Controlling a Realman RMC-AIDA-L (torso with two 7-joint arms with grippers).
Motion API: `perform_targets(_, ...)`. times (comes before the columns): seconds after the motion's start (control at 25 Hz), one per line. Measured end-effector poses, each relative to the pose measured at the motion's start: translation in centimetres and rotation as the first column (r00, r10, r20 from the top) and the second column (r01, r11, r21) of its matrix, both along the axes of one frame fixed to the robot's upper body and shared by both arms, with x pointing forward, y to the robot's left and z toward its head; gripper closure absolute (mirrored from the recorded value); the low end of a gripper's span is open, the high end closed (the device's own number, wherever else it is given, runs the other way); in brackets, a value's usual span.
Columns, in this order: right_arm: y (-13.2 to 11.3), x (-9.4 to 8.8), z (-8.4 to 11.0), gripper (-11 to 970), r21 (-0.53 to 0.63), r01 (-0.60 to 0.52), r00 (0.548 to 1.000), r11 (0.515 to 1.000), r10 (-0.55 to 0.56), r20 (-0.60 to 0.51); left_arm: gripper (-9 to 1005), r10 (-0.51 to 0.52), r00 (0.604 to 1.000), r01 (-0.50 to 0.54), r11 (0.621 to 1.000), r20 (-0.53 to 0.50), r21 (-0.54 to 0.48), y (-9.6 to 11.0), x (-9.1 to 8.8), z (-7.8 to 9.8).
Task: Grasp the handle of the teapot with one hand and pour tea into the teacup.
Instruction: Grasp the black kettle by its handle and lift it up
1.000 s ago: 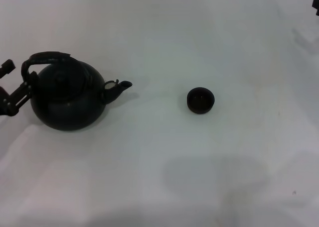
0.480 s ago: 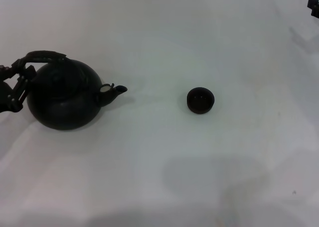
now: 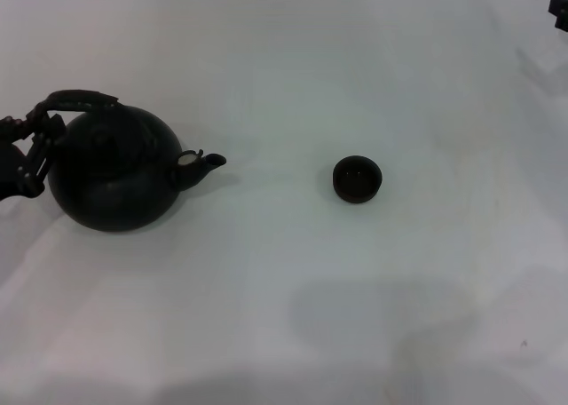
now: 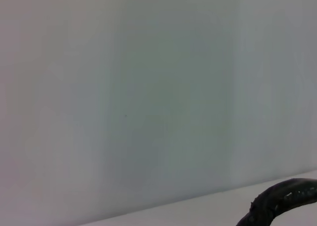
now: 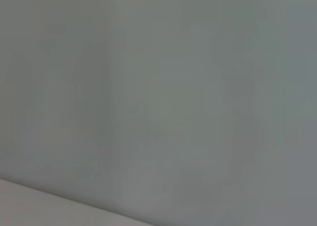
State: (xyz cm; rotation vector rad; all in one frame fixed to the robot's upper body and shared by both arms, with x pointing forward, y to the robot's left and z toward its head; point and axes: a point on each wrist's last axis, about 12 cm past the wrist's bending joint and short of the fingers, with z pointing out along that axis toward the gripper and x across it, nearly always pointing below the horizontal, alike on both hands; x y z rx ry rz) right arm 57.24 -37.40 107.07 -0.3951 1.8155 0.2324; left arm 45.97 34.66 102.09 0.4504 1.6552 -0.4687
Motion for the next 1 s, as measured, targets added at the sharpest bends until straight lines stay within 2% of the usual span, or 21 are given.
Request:
perform_targets(0.28, 0.1, -0.2, -0.2, 115, 0.001, -0.006, 1.000, 1.000, 0.006, -0.004, 831, 0.011, 1.000, -0.012, 0.999, -0.016, -0.033, 0.3, 0.4, 0.3)
perform_targets(0.68, 0.2, -0.3, -0.4, 118, -0.005, -0.013, 1.000, 1.000, 0.013, -0.011, 847, 0.065, 0.998, -0.066, 0.997, -0.021, -0.029, 0.7, 0.9, 0.3)
perform_targets(1.0, 0.6, -0.5, -0.8, 119, -0.001, -0.027, 1.000, 1.000, 0.027, -0.014, 874, 0.045, 0.999, -0.046, 0.999, -0.019, -0.017, 0.2, 2.5, 0.8)
